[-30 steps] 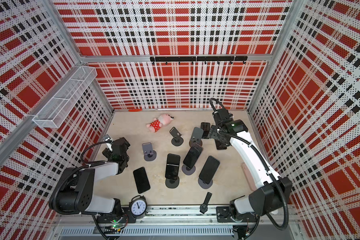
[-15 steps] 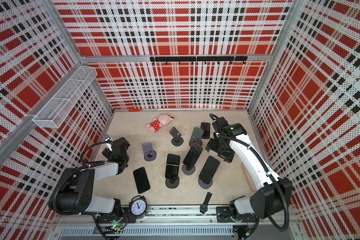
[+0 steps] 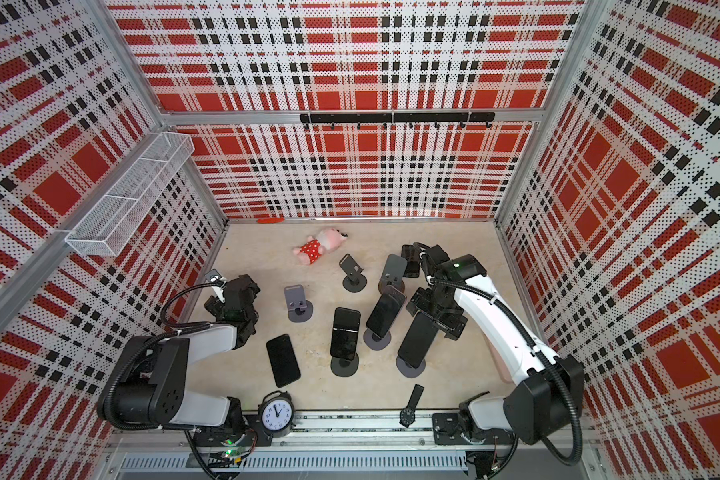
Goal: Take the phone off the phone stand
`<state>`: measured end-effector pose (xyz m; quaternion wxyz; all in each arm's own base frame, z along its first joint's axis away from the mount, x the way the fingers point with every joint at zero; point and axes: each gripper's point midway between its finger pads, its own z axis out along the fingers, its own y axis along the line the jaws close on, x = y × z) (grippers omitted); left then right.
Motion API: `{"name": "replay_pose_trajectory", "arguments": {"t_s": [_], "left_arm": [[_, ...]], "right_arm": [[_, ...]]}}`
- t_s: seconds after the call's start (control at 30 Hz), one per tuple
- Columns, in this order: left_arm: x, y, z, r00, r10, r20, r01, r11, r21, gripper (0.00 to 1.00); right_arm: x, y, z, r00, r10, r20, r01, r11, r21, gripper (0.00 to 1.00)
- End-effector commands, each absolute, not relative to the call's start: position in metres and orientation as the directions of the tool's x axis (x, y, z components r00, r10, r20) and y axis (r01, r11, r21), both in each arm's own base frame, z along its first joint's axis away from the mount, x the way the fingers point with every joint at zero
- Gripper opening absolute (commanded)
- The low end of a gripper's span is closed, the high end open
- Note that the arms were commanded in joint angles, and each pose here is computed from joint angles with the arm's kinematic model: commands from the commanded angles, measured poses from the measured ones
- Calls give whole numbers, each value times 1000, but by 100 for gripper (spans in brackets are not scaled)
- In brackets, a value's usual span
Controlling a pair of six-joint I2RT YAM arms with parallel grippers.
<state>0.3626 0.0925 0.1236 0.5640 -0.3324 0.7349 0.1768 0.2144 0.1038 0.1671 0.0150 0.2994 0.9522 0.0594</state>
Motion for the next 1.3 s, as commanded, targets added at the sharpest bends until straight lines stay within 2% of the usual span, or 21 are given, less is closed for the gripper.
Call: {"name": "replay_pose_trajectory", "arguments": {"t_s": [0.0, 0.1, 0.63, 0.97, 1.27], "left_arm": [[365, 91, 130, -133, -272, -953, -690, 716, -108, 98], [364, 91, 129, -136, -271, -953, -691, 715, -105, 98], [368, 88, 127, -166, -249, -954, -683, 727, -71, 98], [374, 83, 126, -193, -231, -954, -677, 734, -41, 98], [375, 83, 124, -204, -229, -952, -675, 737, -33, 98]], "right_arm": [[209, 110, 160, -794, 607, 34, 605, 784, 137, 100], [211, 122, 154, -805, 592, 46, 591, 791, 156, 100], [214, 123, 130, -831, 554, 49, 556, 829, 52, 100], [215, 118, 123, -843, 536, 36, 537, 844, 8, 91], [211, 118, 108, -847, 527, 67, 526, 850, -29, 90]]}}
